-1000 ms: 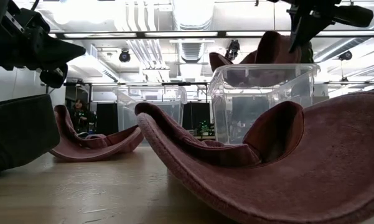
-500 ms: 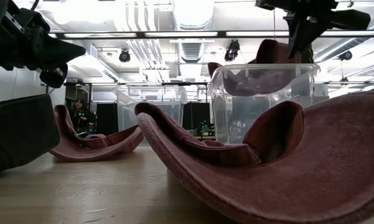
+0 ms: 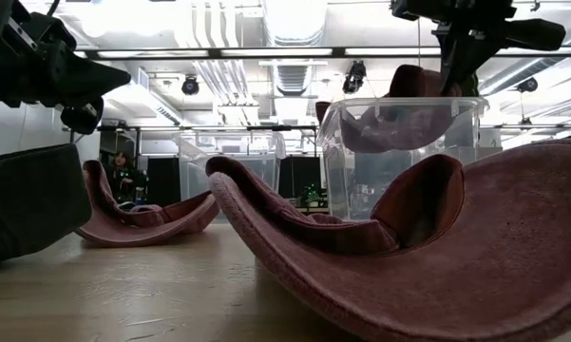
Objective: Pick & Place hat
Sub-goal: Put the top right red cap into the right transparent bin, then put the bottom red cap into the right transparent bin
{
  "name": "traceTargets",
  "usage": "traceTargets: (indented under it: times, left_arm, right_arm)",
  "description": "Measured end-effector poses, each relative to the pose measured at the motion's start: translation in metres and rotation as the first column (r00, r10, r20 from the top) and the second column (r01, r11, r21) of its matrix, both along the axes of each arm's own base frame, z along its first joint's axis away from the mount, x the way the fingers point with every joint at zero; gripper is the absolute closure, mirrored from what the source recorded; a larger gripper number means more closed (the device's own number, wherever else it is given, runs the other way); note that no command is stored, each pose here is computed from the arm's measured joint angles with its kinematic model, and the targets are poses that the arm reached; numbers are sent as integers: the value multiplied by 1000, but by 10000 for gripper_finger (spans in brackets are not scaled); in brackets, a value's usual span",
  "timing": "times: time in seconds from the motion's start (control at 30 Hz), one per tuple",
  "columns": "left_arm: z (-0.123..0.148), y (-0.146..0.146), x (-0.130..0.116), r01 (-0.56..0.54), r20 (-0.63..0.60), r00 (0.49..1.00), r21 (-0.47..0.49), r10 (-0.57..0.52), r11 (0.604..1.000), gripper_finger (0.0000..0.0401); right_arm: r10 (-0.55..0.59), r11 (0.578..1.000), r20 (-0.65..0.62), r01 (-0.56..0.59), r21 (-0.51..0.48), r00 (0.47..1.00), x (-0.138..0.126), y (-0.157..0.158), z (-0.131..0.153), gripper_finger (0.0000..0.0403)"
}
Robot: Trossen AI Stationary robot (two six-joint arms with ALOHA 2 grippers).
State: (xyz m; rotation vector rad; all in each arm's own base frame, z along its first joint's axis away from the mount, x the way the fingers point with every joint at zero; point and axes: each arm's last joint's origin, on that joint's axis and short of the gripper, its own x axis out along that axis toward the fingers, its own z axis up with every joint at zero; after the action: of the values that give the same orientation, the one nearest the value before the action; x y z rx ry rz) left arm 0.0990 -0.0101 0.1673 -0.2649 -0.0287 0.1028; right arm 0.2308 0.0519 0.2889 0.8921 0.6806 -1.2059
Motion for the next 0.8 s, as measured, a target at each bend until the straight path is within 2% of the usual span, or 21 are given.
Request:
traceTargets:
  times: [0.17, 0.47, 0.8]
  left_arm:
    - [0, 0, 0, 0, 0, 1000, 0, 0, 1000, 401]
    - [0, 0, 0, 0, 0, 1000, 0, 0, 1000, 401]
    - [0, 0, 0, 0, 0, 1000, -1, 0, 1000, 401]
  right_arm:
    - [6, 1000, -16, -6, -5, 1000, 4, 1, -4, 387]
    - [22, 1000, -19, -22, -5, 1000, 4, 1, -4, 344]
    - [48, 999, -29, -48, 7, 998, 3, 2, -3, 316]
